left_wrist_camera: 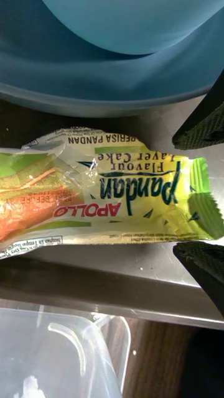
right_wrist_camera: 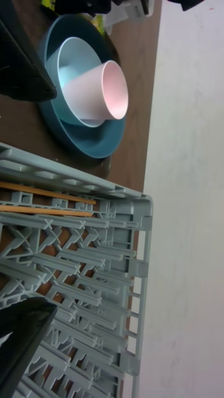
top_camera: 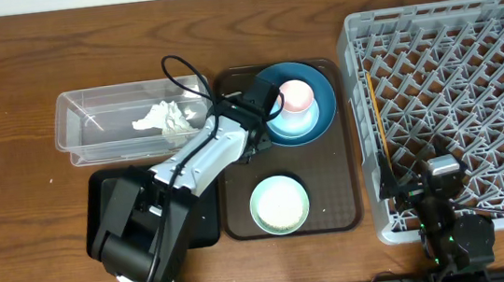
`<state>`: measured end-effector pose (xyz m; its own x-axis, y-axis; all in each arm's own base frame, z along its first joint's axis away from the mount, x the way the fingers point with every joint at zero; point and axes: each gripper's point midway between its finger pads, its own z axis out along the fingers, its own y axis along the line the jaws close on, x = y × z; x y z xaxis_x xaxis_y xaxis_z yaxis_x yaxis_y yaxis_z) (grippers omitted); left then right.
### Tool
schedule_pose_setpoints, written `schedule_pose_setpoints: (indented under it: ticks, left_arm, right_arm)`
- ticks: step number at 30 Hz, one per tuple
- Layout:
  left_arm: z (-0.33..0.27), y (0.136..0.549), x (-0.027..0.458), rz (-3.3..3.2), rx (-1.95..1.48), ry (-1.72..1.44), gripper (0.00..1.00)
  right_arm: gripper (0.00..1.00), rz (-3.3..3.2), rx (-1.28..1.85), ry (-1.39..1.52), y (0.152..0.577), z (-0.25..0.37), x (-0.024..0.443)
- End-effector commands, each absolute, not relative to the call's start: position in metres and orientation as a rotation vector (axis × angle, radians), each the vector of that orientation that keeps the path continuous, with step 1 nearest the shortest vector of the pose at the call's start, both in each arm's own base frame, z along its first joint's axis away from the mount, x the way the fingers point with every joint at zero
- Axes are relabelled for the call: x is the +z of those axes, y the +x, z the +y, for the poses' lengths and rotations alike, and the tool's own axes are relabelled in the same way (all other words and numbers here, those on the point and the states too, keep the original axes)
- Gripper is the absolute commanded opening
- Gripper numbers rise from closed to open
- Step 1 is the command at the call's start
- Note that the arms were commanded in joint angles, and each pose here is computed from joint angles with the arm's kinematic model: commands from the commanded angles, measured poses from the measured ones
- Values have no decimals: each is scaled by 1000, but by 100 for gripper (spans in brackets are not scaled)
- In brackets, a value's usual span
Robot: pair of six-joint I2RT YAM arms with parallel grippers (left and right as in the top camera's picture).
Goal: Sort waste into correct bins and load items into the dishwasher rack
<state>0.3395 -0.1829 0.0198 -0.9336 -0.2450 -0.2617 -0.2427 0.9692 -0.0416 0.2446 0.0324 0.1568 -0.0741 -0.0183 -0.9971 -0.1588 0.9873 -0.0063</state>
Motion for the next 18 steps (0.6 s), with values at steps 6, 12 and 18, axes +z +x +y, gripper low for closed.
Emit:
schedule_pose_setpoints:
  ticks: [6, 12, 18]
  left_arm:
    - [-169, 337, 9, 2831, 94, -369, 51]
    - [-170, 339, 5, 2829, 91, -368, 51]
    - [-168, 337, -8, 2853, 120, -366, 51]
  right_arm:
    - [99, 1646, 117, -154, 244, 35, 155]
    - [99, 1646, 116, -153, 244, 35, 155]
    - [99, 1646, 117, -154, 244, 35, 155]
